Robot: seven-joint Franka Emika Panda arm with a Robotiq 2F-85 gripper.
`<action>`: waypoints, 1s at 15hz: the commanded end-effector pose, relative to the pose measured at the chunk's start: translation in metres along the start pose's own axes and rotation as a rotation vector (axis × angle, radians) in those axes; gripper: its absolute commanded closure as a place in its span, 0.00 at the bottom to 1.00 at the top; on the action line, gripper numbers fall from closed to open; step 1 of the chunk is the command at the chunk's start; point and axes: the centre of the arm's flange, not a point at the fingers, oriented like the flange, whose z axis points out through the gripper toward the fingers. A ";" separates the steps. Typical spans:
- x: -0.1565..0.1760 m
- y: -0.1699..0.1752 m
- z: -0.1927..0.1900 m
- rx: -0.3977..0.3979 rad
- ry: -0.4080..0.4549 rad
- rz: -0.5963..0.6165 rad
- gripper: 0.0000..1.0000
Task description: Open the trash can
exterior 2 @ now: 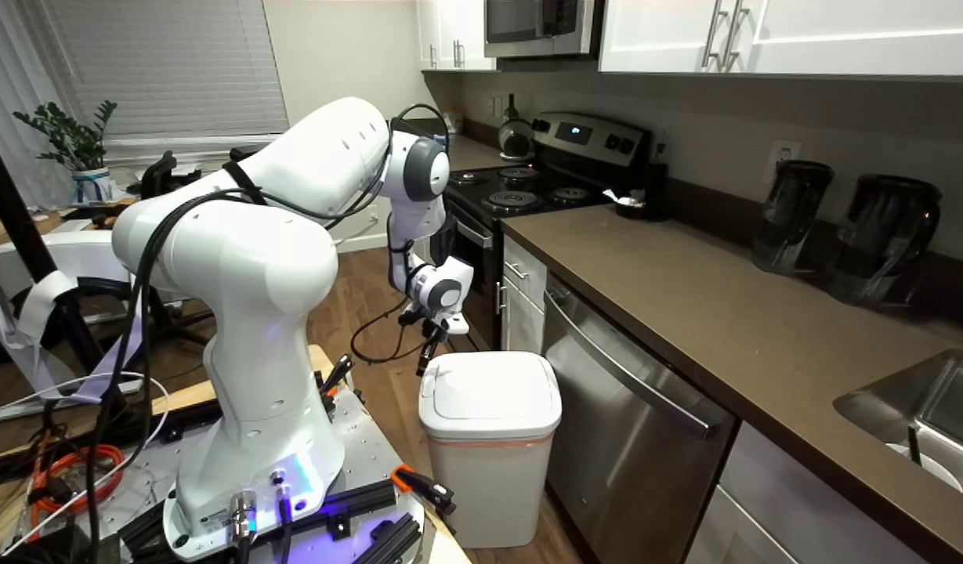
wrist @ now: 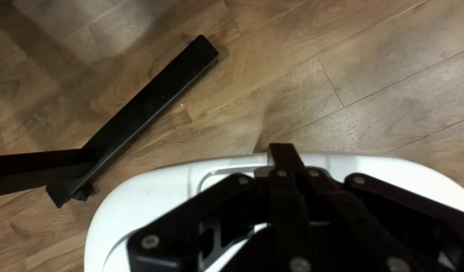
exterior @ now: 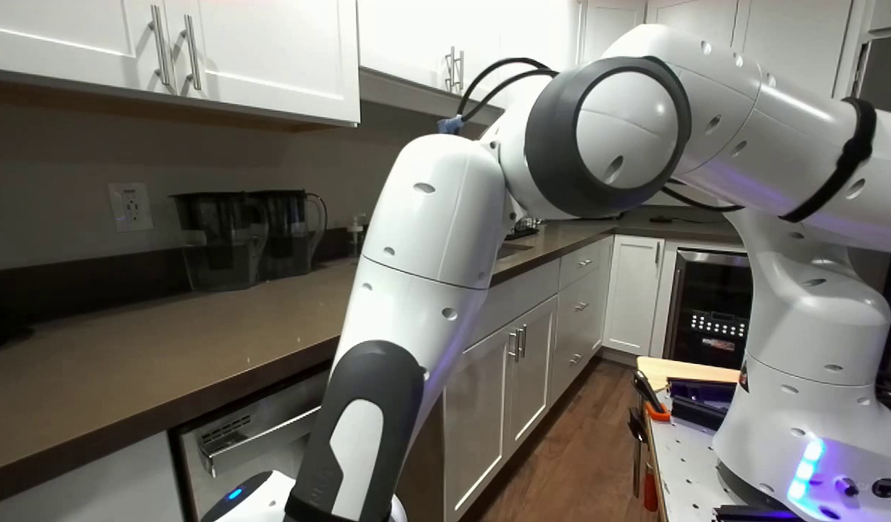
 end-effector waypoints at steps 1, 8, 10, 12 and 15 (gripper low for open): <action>0.006 -0.010 0.014 -0.010 -0.016 0.002 1.00; -0.003 -0.013 0.022 -0.028 -0.002 0.012 1.00; -0.007 -0.014 0.018 -0.039 0.009 0.018 1.00; -0.008 -0.016 0.015 -0.049 0.012 0.022 1.00; -0.010 -0.017 0.010 -0.064 0.009 0.030 1.00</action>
